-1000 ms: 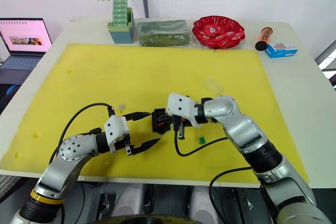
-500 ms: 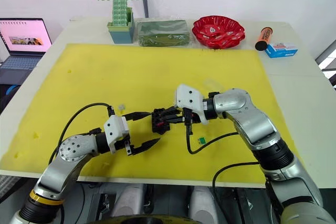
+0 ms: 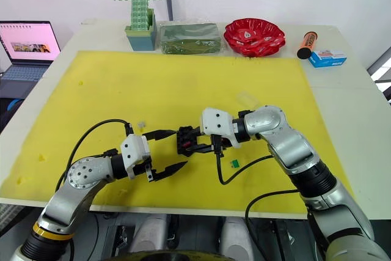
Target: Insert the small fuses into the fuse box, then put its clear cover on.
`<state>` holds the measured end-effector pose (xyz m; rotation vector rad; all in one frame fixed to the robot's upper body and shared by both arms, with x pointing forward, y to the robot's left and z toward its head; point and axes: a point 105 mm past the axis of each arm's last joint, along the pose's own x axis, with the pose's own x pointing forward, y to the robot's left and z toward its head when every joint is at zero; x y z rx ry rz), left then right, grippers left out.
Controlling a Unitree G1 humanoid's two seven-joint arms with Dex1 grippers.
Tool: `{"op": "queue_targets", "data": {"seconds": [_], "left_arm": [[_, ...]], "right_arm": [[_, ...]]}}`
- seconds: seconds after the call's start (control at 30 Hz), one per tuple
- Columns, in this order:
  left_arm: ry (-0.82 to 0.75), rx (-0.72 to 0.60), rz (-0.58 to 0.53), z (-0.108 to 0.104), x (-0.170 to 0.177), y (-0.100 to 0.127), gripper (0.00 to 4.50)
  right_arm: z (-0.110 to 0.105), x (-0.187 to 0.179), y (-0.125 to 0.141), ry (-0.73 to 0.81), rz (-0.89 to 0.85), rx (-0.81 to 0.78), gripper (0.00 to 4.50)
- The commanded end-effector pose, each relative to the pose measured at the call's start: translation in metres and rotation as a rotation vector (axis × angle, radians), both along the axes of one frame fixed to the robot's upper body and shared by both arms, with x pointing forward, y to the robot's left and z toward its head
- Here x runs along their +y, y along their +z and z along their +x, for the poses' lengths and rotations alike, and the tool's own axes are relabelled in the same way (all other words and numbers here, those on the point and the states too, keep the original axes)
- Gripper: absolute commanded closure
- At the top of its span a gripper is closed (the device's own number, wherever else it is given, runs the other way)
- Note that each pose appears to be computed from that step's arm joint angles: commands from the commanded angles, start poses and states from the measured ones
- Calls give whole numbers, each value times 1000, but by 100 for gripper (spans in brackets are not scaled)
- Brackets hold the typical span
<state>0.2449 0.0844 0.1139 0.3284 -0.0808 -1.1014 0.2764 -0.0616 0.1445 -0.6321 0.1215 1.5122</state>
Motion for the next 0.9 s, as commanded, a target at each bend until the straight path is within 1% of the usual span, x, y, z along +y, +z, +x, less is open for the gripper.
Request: {"op": "queue_targets", "data": {"seconds": [0.03, 0.07, 0.17, 0.27, 0.4, 0.6, 0.73, 0.83, 0.9], "left_arm": [[-11, -38, -11, -2, -1, 9, 0], [-10, -36, -10, -2, -1, 9, 0], [-9, -28, -9, -2, 0, 7, 0], [-8, -25, -7, -2, 1, 5, 0], [-4, -20, -7, -2, 3, 2, 0], [-1, -18, -8, 0, 5, -1, 0], [-1, -19, -10, 0, 5, -2, 0], [-2, -20, -11, 0, 5, -2, 0], [-2, -21, -11, 0, 5, -2, 0]], "right_arm": [[-1, 5, 5, 25, 11, -34, 280], [-1, 5, 5, 24, 11, -34, 280], [1, 5, 3, 19, 11, -33, 344], [0, 6, 2, 20, 15, -26, 449], [1, 3, 2, 17, 7, -27, 449], [-4, 3, 14, 30, 40, -14, 449], [-7, 2, 17, 44, 40, -23, 449], [-7, 2, 16, 46, 35, -39, 384], [-5, 3, 15, 40, 30, -54, 312]]}}
